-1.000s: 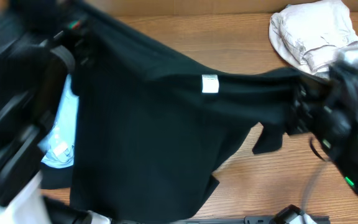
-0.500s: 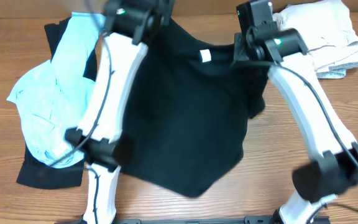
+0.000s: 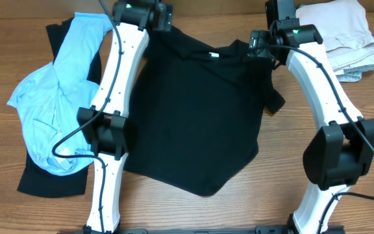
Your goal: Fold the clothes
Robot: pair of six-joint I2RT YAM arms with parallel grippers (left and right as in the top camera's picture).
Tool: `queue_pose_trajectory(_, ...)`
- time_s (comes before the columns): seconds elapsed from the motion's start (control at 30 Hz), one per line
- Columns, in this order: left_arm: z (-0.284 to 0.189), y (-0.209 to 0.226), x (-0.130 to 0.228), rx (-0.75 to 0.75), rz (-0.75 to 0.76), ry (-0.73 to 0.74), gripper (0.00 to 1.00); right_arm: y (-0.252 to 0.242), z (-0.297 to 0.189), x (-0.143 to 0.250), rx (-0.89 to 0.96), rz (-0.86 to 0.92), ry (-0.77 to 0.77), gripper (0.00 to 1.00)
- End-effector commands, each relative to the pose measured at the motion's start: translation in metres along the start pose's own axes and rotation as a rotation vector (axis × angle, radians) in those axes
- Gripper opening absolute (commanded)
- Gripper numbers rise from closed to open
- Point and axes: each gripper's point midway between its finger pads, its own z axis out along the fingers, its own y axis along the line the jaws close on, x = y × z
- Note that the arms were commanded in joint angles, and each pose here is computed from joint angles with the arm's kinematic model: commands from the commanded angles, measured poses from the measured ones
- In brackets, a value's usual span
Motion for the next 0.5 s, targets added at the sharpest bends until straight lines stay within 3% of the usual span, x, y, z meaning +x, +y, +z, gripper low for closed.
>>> queue_pose_trajectory(0.0,-0.086,0.013,-0.029,0.094,-0.058,-0.091,1.00,-0.003,-0.084,-0.026,-0.096,0.035,-0.128,1.00)
queue_pose_trajectory(0.3,-0.222,0.022,-0.007,0.273,-0.036,-0.089,1.00,-0.019,-0.215,0.005,-0.270,0.039,-0.183,1.00)
queue_pose_trajectory(0.47,-0.241,0.026,0.048,0.270,0.013,0.106,1.00,-0.038,-0.249,0.040,-0.265,0.110,-0.133,1.00)
